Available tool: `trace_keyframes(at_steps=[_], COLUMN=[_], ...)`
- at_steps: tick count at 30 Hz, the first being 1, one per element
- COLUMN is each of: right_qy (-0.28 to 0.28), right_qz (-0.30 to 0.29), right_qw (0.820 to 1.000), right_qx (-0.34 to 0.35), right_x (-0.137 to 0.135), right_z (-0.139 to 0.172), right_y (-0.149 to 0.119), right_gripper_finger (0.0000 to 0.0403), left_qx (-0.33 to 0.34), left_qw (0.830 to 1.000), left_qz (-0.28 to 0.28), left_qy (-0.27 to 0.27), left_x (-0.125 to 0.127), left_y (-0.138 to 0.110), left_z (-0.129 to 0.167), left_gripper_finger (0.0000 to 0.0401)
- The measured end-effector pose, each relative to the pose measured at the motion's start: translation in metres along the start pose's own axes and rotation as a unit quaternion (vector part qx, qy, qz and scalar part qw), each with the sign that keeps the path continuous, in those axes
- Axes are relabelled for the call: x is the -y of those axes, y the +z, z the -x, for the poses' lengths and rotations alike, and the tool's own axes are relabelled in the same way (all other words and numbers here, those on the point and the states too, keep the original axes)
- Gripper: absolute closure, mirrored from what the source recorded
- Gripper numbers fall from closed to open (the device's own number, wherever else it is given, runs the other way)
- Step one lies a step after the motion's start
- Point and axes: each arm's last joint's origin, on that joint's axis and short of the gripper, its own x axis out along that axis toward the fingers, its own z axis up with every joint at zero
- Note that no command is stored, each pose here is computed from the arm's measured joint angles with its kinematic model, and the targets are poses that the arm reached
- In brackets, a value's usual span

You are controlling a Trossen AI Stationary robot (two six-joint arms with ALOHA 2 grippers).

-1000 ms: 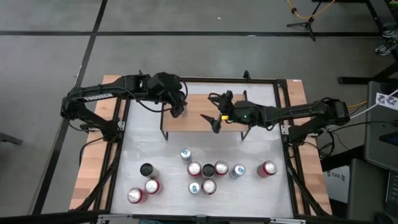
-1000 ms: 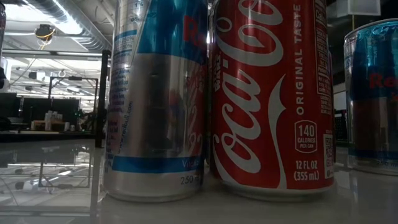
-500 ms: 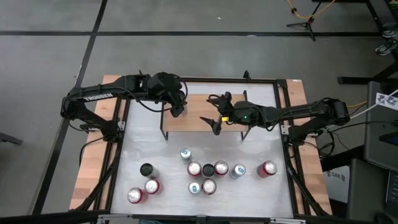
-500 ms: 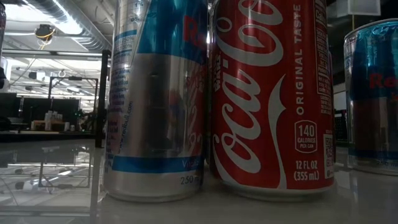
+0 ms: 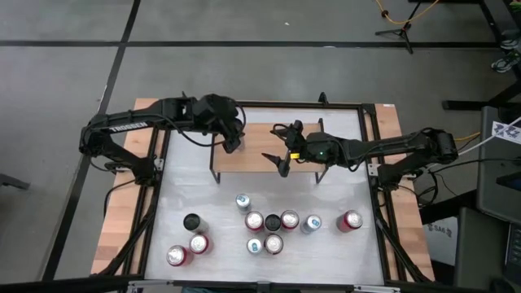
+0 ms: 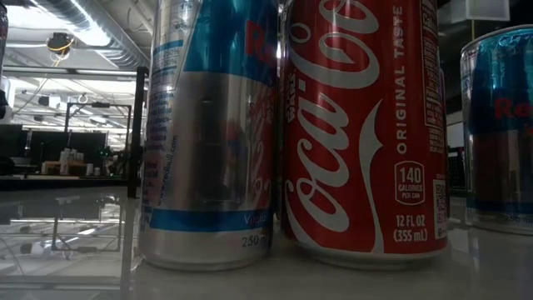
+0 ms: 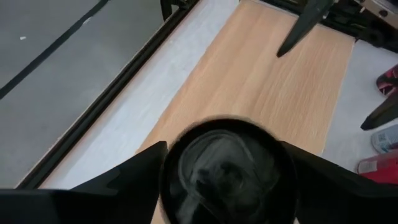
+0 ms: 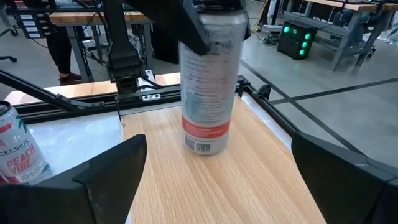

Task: Place canned beverage on shelf
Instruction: Put the center white soda can on the shelf

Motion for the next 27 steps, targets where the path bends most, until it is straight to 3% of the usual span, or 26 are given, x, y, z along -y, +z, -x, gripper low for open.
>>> trace_keyframes(at_steps=[7, 18, 27], right_qy=[0.000, 0.012, 0.032], right_qz=[0.000, -0.003, -0.010], right_qw=[1.000, 1.000, 0.999], right_qx=[0.001, 0.009, 0.033], right_x=[0.000, -0.003, -0.006], right_z=[0.000, -0.010, -0.013], right_y=[0.000, -0.005, -0.002], right_gripper_finger=[0.0011, 0.0011, 0.0011], left_qx=[0.006, 0.021, 0.076], left_qw=[1.000, 1.000, 0.997], left_qz=[0.001, 0.006, -0.008], left_qy=[0.009, 0.004, 0.003], left_x=[0.000, -0.001, -0.002], left_y=[0.001, 0.003, 0.024], left_z=[0.000, 0.006, 0.031], left_gripper_finger=[0.0062, 0.0060, 0.0060])
